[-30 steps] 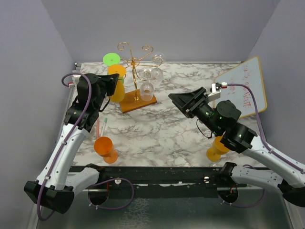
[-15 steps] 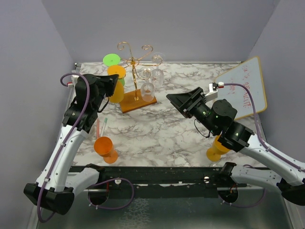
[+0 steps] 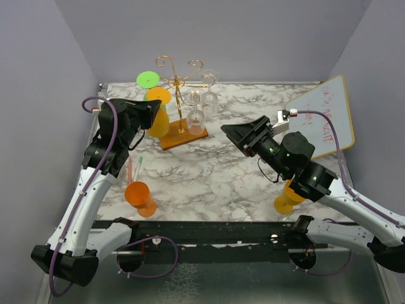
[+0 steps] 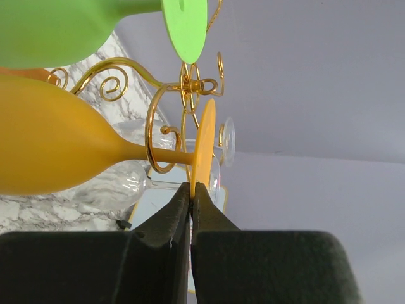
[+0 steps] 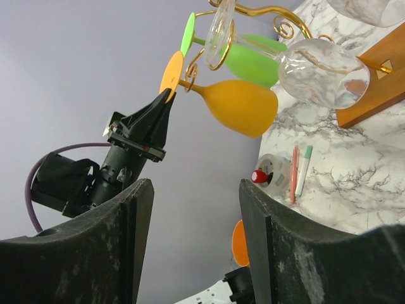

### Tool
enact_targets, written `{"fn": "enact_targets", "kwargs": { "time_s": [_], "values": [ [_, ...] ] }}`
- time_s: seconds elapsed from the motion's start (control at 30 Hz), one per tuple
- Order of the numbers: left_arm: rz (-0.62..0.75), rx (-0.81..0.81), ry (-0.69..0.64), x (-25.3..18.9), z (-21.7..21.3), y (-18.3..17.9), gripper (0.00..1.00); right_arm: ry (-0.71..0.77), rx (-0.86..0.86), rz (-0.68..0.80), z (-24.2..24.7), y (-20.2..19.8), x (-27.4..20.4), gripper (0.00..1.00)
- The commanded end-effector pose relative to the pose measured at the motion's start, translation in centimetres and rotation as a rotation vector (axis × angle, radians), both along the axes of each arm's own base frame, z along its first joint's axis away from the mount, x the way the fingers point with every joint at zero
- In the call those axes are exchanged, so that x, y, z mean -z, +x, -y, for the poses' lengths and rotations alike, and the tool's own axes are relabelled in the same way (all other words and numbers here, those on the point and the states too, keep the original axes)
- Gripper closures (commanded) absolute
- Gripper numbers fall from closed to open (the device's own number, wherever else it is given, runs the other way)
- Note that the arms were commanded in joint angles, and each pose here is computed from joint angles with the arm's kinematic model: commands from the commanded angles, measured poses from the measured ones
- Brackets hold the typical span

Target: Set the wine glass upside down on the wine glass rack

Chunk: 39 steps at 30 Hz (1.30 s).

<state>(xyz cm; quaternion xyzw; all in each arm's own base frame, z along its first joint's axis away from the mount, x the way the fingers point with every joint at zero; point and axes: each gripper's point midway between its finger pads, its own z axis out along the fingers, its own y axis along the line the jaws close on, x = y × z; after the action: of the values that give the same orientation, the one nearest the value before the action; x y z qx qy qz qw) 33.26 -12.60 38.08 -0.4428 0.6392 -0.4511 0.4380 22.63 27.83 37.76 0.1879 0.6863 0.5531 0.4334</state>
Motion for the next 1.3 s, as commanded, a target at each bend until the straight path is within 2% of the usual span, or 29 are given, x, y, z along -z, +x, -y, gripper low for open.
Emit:
{"fn": "enact_targets", "kwargs": {
  "time_s": [0.0,0.43,0.57,0.73,0.83,0.93,1.07,1.17,1.27],
  "values": [
    [-0.003,0.06,-0.006,0.0,1.0,0.0,0.93,-0.021,0.007,-0.02,0.3,-0.1,0.8,0.39],
    [0.005,0.145,0.027,0.2,2.2,-0.5,0.54,-0.024,0.028,-0.029,0.9,-0.2,1.1,0.39],
    [0.023,0.167,0.053,-0.2,2.3,-1.2,0.38,-0.034,0.044,-0.034,1.3,-0.1,1.4,0.39],
    [0.069,0.21,0.111,-0.9,2.3,-2.6,0.2,-0.125,0.079,-0.036,2.6,-0.1,2.6,0.35],
    [0.122,0.247,0.177,-1.3,2.2,-4.0,0.14,-0.242,0.113,0.002,4.4,-0.3,3.5,0.31],
    [0.194,0.299,0.27,-1.8,2.1,-6.0,0.09,-0.438,0.172,0.008,7.4,-0.4,5.4,0.3],
    [0.352,0.443,0.509,-1.8,2.6,-8.8,0.09,-0.742,0.258,-0.064,12.4,-1.0,9.0,0.29],
    [0.318,0.463,0.628,1.1,1.7,-9.7,0.09,-0.94,0.294,-0.143,15.6,-2.0,11.9,0.3],
    [0.262,0.484,0.704,3.9,0.8,-10.6,0.07,-1.057,0.316,-0.243,17.9,-3.2,13.8,0.29]
  ]
}}
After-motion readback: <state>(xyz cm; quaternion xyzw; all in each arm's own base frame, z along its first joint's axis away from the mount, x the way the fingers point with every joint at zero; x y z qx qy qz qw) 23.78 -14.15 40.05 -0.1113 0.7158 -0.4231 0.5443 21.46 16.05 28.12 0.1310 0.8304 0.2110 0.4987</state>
